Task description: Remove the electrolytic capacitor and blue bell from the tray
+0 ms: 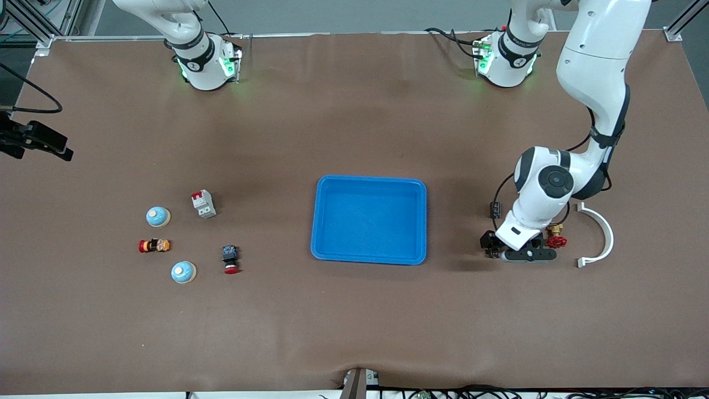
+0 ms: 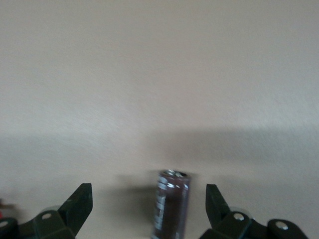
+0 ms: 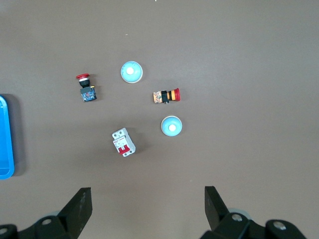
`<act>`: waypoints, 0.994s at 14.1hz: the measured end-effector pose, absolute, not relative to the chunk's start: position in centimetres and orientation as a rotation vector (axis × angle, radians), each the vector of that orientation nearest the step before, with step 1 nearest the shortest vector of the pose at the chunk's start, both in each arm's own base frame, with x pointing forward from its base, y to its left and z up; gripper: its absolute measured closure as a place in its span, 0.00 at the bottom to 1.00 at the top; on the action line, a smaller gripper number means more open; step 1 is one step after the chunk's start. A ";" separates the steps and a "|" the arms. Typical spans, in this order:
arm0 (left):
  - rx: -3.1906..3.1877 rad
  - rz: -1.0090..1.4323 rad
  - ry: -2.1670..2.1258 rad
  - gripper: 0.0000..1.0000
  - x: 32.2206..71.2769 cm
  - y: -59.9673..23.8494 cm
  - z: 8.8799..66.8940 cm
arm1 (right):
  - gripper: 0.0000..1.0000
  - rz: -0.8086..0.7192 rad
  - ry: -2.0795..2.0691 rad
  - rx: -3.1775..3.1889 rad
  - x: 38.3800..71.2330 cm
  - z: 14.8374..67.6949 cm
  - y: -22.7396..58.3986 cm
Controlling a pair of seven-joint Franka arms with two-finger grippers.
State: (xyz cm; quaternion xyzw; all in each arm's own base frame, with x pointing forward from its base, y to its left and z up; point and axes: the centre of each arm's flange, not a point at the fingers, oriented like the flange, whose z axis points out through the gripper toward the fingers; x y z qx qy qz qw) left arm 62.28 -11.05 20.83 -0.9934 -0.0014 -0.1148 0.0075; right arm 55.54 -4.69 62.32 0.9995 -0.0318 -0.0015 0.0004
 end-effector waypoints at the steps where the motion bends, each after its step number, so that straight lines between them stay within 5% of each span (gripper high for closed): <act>1: -3.102 -0.351 -0.027 0.00 62.6 -10.2 21.4 | 0.00 -0.004 -0.101 3.139 55.6 62.3 -4.7; 14: -3.056 -0.320 -0.144 0.00 66.9 -0.4 28.7 | 0.00 0.016 -0.103 3.138 55.6 62.9 -4.8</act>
